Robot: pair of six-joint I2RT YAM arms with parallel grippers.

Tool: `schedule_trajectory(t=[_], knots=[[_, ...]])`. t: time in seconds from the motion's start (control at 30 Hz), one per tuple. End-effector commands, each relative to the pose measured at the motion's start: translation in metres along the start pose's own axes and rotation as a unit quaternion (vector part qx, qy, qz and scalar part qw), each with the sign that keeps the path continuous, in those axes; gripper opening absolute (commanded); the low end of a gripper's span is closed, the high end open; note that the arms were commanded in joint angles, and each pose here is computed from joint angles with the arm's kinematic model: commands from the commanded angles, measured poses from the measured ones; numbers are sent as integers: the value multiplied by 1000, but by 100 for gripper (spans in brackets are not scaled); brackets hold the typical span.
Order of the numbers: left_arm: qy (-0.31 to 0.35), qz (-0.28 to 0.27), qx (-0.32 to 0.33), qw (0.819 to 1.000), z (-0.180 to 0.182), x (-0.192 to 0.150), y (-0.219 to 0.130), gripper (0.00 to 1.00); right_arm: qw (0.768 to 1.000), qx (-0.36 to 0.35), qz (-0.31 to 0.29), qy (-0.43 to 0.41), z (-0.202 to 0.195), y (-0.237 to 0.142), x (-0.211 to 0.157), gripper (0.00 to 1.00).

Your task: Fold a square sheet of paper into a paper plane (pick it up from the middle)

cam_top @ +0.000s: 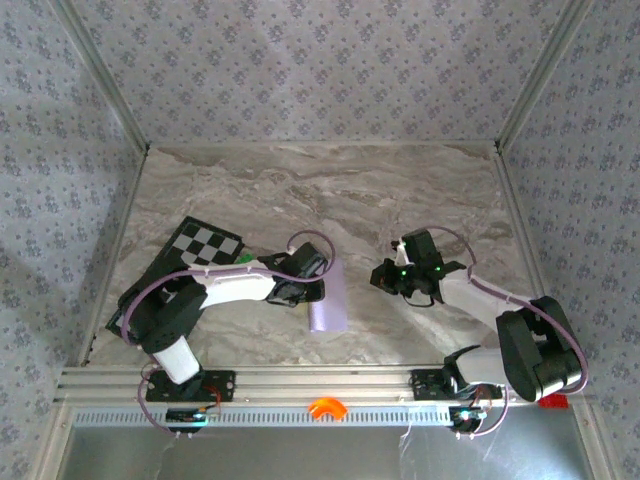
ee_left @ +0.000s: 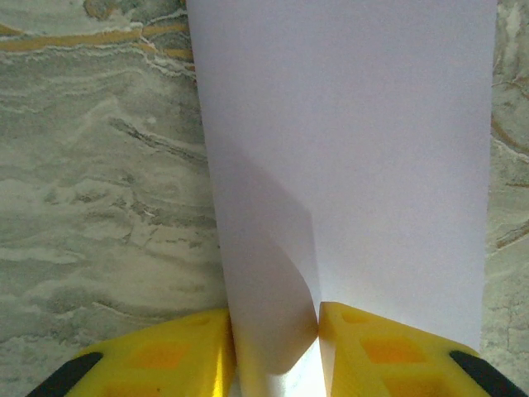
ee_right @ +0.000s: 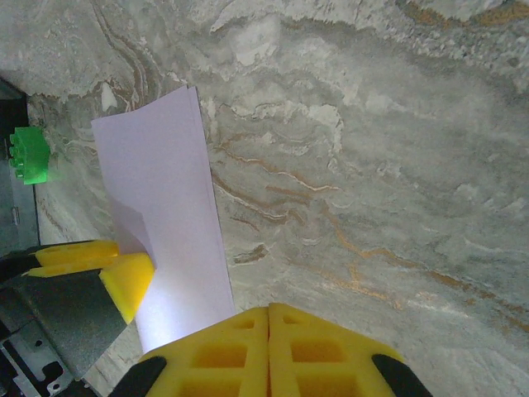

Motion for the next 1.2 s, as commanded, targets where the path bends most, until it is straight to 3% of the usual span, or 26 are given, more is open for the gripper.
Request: schedule_trajectory(t=[0.0, 1.17], knots=[[17, 2, 66, 998, 22, -4, 18, 34, 1000, 7, 4, -4, 0, -2, -2, 9], [42, 9, 75, 996, 23, -4, 26, 37, 999, 24, 23, -13, 9, 12, -7, 10]])
Point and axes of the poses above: each hand's point on the last joint's axis, 136 mm out from that joint toward the fingers, its own y axis out along the fingers, its own z axis along the line the jaws close on, x = y × z, the point moved 8 cm from there along -y, back along the fingers, and after that the axes turned 10 degrees about -y, right-handed, at the moved point
